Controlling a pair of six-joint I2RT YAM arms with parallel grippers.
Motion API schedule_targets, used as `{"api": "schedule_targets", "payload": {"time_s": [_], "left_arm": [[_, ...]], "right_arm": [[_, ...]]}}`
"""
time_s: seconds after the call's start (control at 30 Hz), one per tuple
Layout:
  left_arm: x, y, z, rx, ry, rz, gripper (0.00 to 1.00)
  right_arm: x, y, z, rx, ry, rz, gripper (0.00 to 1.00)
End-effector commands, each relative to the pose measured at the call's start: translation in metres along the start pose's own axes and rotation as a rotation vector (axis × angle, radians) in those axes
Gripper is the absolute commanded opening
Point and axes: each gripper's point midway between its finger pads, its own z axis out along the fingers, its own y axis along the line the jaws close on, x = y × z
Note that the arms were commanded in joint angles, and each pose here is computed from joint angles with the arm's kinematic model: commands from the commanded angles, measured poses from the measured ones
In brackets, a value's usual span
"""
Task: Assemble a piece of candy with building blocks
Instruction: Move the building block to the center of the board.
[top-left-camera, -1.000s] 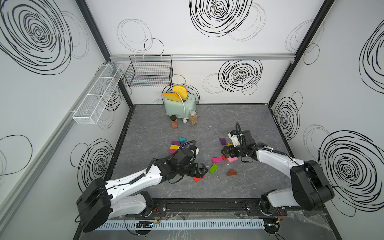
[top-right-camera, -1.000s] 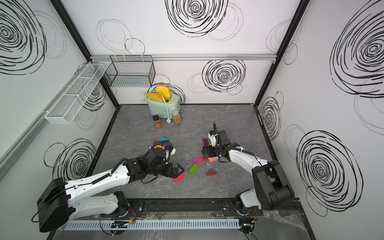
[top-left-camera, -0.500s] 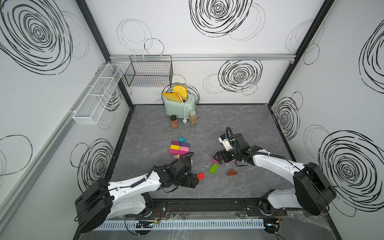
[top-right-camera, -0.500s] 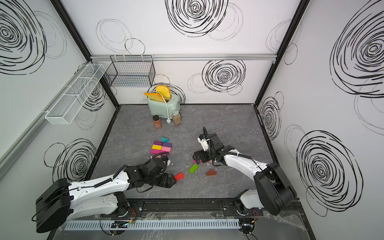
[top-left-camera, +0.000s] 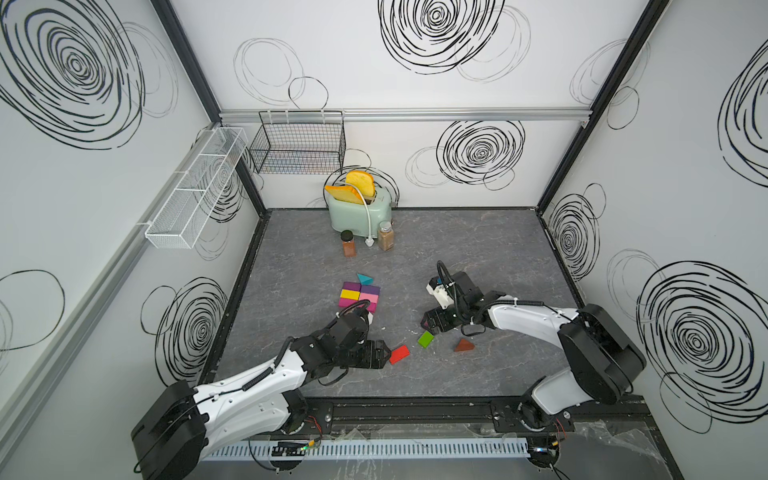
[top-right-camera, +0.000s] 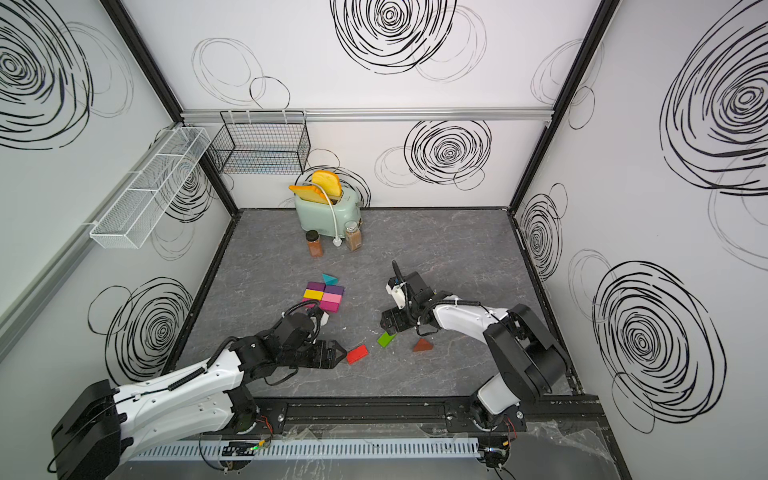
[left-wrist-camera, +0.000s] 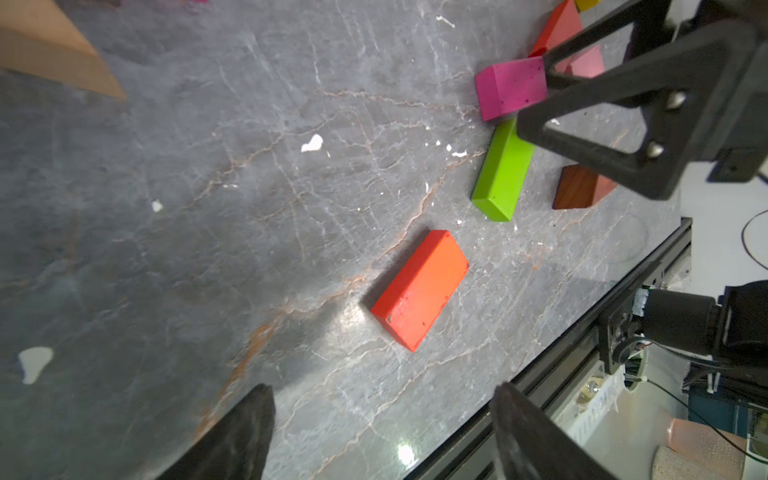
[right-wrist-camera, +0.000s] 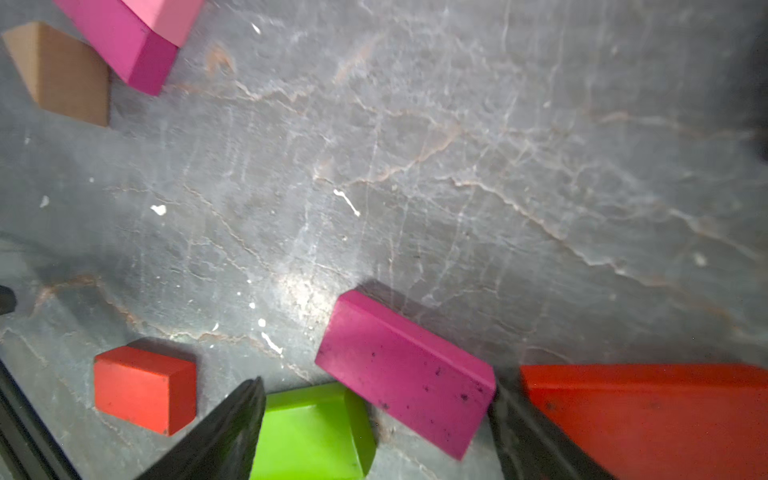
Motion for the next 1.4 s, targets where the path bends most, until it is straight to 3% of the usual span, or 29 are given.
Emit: {"api": "schedule_targets", "payload": {"time_s": [0.0,0.77,0.9,1.07,1.2,1.37], "left_arm": [[-0.010,-0.008,-0.003,0.056,-0.025,0.022,0.86],[-0.025,-0.016,-0.017,0.129,-0.088,0.015,0.85],[-0.027,-0.018,-0.018,0.141,-0.097,0.020,0.85],[-0.026,-0.021,-0.021,0.158,-0.102,0.018,0.86],[-0.024,-0.022,-0.022,0.171,-0.098,0.015,0.86],[-0.022,-0.024,-0.021,0.178,-0.087,0.019,0.86]], "right_arm": [[0.010,-0.003,0.008,0.049,0.055,0.015,0.84],[0.035,-0.018,0.037,0.298,0.161,-0.036,0.57],[0.010,-0.010,0.044,0.211,0.078,0.041,0.48],[-0.034,0.002,0.059,0.116,-0.030,0.143,0.48],[-0.063,0.002,0.065,0.135,-0.098,0.179,0.48],[-0.069,-0.002,0.070,0.165,-0.098,0.179,0.50]]}}
